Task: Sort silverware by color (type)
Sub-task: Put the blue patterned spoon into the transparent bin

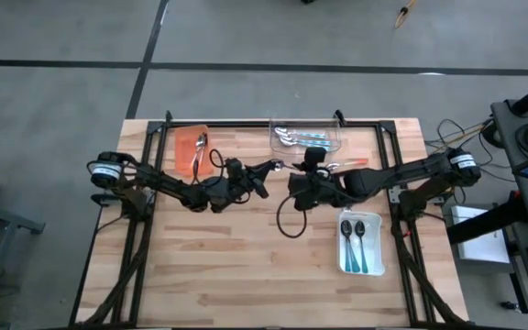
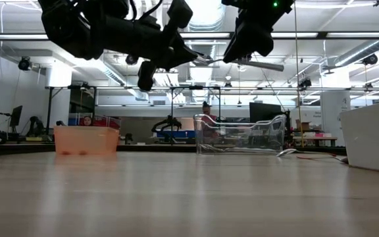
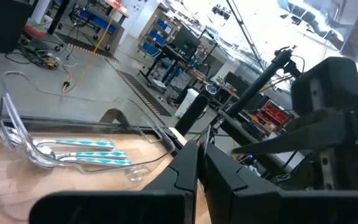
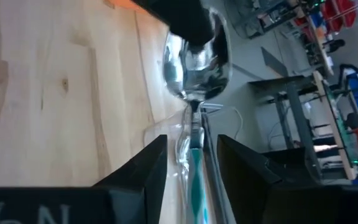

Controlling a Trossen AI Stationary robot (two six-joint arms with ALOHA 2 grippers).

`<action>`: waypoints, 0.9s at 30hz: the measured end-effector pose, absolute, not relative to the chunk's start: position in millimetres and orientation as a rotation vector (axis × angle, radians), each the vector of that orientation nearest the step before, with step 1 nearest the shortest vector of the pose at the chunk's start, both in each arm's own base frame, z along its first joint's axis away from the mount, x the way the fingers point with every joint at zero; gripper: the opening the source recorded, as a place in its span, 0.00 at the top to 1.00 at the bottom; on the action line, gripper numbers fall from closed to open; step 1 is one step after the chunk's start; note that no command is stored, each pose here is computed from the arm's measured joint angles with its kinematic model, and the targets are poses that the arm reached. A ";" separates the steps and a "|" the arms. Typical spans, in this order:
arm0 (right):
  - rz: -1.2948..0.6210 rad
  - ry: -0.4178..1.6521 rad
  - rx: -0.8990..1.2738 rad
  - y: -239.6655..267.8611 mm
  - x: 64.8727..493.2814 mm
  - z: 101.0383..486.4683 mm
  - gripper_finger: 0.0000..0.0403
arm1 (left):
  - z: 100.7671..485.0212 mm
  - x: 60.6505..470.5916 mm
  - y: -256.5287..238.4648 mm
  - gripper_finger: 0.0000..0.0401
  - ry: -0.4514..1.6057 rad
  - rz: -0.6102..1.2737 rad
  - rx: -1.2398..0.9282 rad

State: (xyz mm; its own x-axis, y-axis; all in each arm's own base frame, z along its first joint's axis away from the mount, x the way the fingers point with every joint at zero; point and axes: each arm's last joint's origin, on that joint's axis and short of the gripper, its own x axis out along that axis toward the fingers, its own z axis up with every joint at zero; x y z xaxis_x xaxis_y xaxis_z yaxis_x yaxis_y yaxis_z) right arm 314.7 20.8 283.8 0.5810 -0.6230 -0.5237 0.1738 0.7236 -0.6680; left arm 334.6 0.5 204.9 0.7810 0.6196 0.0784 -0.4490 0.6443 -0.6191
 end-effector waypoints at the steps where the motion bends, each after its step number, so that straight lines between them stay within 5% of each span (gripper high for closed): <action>1: -0.502 0.827 -0.599 19.8 314.9 283.7 0.68 | 205.0 334.6 0.5 1.00 -0.297 0.618 -0.618; 17: -0.540 0.838 -0.571 6.6 315.4 283.7 0.70 | 207.2 334.5 -0.6 1.00 -0.309 0.604 -0.605; 27: -0.532 0.843 -0.571 4.8 315.5 283.4 0.86 | 207.4 334.4 -0.8 1.00 -0.302 0.606 -0.579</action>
State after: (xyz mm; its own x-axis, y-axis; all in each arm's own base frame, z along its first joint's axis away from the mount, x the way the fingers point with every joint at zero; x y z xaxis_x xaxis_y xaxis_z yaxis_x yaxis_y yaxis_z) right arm 315.5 4.8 283.4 0.5557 -0.6376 -0.5336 0.2070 0.7277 -0.6539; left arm 334.4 -0.8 207.4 0.7852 0.6111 0.0997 -0.4472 0.6711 -0.5914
